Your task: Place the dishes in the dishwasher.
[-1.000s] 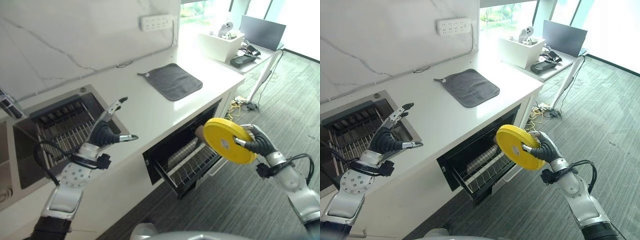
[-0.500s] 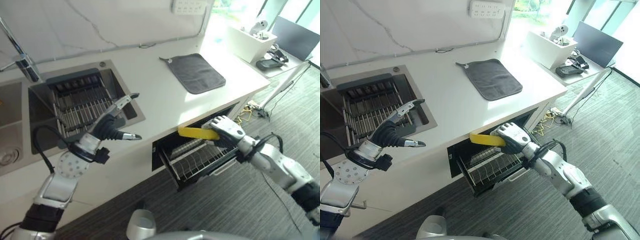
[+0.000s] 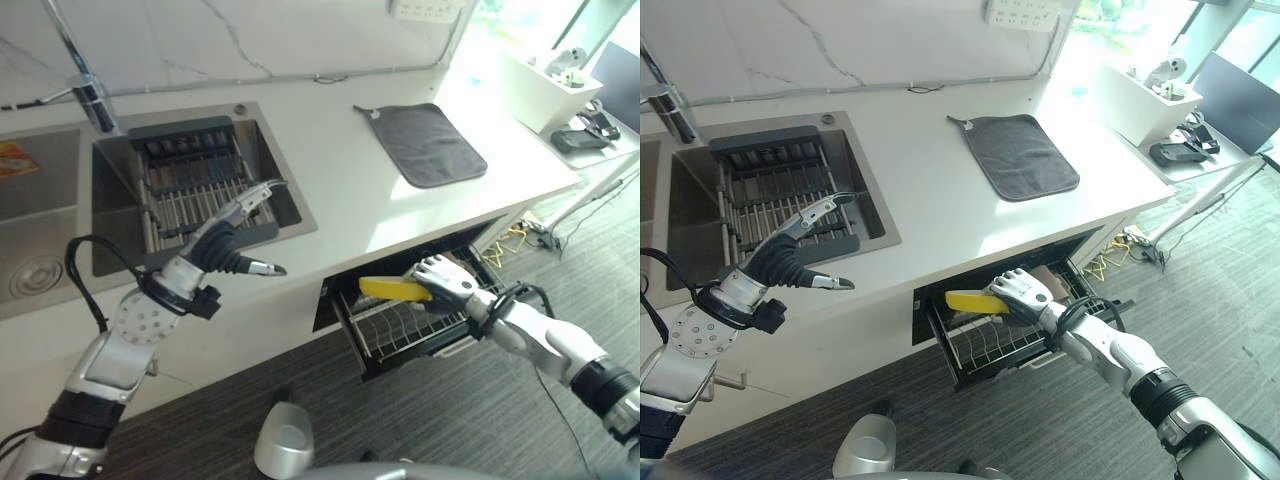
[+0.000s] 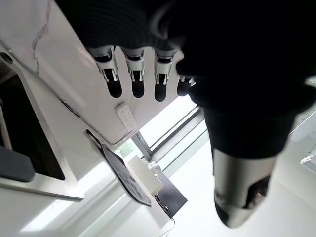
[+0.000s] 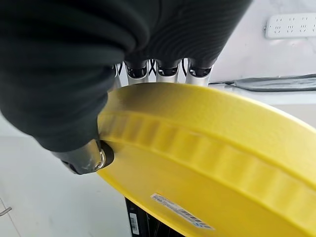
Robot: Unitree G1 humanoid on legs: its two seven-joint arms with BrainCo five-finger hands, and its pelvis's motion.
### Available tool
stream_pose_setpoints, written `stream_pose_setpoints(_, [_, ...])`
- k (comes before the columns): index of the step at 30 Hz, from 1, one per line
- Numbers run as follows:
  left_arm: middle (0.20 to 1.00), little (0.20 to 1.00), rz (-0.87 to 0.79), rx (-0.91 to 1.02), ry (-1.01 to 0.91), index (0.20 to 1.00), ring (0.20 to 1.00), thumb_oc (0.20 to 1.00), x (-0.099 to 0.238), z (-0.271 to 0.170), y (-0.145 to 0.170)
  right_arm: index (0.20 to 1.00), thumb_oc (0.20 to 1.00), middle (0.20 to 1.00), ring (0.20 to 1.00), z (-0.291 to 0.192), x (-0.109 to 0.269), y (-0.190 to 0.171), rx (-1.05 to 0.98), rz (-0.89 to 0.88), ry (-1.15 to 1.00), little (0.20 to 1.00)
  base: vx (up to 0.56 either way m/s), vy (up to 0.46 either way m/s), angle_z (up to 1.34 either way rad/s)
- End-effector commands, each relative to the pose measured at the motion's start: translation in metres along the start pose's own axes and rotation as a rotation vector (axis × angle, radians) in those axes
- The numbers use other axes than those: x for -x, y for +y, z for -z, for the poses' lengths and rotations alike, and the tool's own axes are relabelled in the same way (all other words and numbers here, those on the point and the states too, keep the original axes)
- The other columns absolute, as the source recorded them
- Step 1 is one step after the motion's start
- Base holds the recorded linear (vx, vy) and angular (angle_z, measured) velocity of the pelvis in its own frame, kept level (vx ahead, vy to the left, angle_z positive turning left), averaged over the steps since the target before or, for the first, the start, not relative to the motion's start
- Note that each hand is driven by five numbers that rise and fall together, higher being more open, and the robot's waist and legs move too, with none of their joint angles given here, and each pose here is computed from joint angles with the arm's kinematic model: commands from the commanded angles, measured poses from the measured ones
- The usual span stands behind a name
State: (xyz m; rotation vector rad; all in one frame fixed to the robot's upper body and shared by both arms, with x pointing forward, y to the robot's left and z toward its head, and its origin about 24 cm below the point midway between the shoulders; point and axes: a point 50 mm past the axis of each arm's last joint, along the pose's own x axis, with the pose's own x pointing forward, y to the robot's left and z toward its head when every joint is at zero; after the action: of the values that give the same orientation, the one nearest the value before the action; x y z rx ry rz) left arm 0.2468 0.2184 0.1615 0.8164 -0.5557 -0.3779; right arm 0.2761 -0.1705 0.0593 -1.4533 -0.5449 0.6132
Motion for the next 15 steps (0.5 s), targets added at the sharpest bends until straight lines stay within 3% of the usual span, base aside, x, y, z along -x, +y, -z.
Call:
stream_pose_setpoints(1, [1.000,1.000,-0.034,0.023,-0.094,1.000,1.000,1.000,-0.006,-0.009,0.004,0.200,0.200,0.200,0.200,0.005,-0.008,-0.017,0.025,0.096,0.010,0.200,-0.02,0.046,0.04])
stream_pose_setpoints(15, [1.000,1.000,-0.154,0.023,-0.172,1.000,1.000,1.000,-0.033,-0.024,0.006,0.200,0.200,0.200,0.200,0.043,-0.012,-0.029,0.026,0.230,0.172,0.200,-0.06,0.070,0.08])
